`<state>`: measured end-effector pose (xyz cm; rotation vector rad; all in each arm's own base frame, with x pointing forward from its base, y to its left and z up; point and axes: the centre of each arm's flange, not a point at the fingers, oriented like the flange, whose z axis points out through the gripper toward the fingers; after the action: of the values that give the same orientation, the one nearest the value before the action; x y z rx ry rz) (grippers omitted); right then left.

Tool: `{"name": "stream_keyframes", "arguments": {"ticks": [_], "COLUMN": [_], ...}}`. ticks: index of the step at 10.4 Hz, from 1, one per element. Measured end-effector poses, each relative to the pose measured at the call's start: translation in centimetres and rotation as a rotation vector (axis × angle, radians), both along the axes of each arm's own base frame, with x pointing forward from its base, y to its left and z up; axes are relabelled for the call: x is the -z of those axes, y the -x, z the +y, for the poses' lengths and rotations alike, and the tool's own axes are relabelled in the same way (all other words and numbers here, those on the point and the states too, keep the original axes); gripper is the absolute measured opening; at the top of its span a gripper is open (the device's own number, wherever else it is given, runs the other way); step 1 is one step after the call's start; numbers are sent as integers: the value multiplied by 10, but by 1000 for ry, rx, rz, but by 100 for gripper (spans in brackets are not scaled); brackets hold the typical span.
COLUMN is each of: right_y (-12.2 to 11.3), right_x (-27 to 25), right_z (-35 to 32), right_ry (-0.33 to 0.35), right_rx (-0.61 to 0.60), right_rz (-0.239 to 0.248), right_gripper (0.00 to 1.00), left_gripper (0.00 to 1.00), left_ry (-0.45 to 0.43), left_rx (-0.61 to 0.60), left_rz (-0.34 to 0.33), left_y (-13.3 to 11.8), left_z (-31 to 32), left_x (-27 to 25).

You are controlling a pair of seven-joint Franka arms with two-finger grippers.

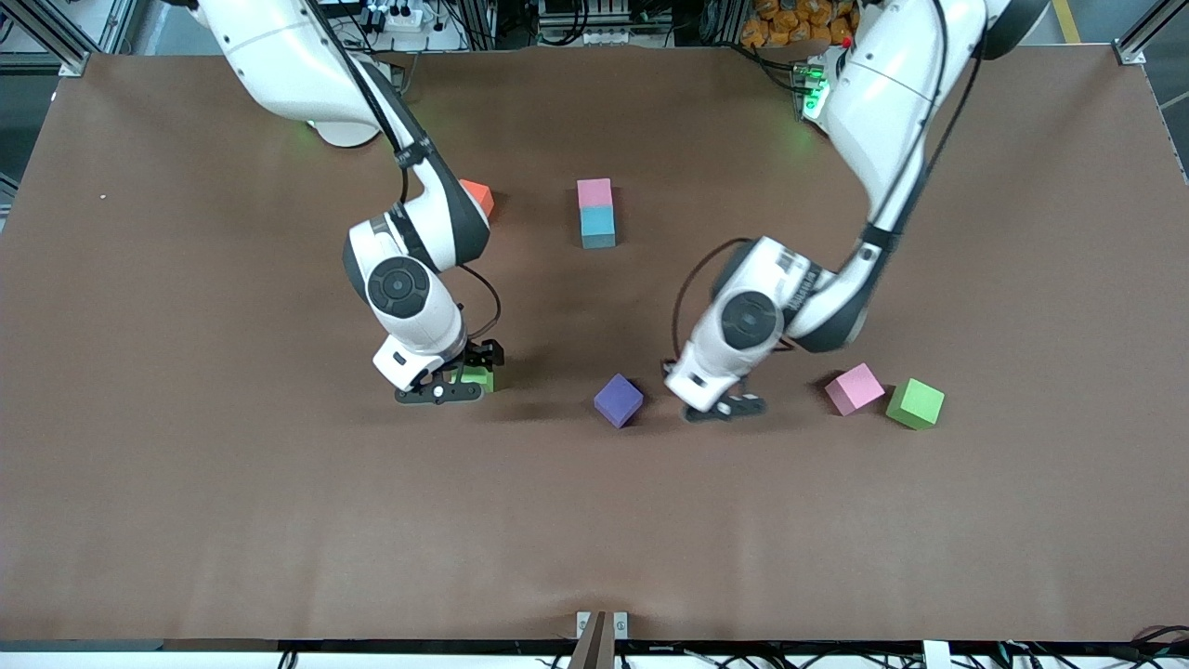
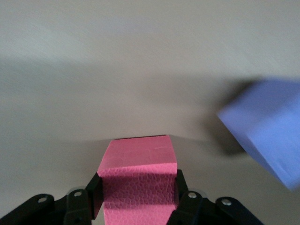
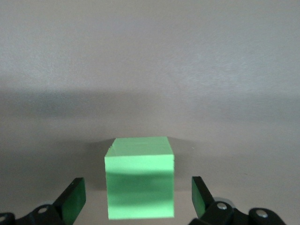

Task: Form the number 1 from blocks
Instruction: 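Grasp the green block with the right gripper while the left gripper carries red, then place the red block against the cyan block with the left gripper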

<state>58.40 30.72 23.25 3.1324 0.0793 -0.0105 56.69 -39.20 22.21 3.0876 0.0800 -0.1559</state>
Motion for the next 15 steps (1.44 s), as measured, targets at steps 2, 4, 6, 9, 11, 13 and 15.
{"name": "stream_keyframes", "arguments": {"ticks": [2,4,6,9,11,13,15], "right_y": [3,3,2,1,1,-2,-2], "right_x": [17,23,26,26,25,23,22], "right_z": [4,2,-2,-3,-1,-2,-3], "right_ry": [-1,1,4,2,0,-3,-3], "right_rx": [-5,-2,2,5,3,6,8], "right_rz": [10,14,19,16,15,10,9], "right_gripper": [100,100,99,63,63,63,63], "left_gripper": [59,55,55,55,55,55,55], "left_ry": [-1,9,23,64,77,82,80], "left_rx": [61,117,162,175,178,160,118], "left_rz": [25,53,76,65,54,55,65], "left_y": [32,65,96,129,150,159,166], "left_z": [-24,-46,-68,-94,-105,-111,-115], "left_x": [-6,-8,-6,-1,8,9,9]}}
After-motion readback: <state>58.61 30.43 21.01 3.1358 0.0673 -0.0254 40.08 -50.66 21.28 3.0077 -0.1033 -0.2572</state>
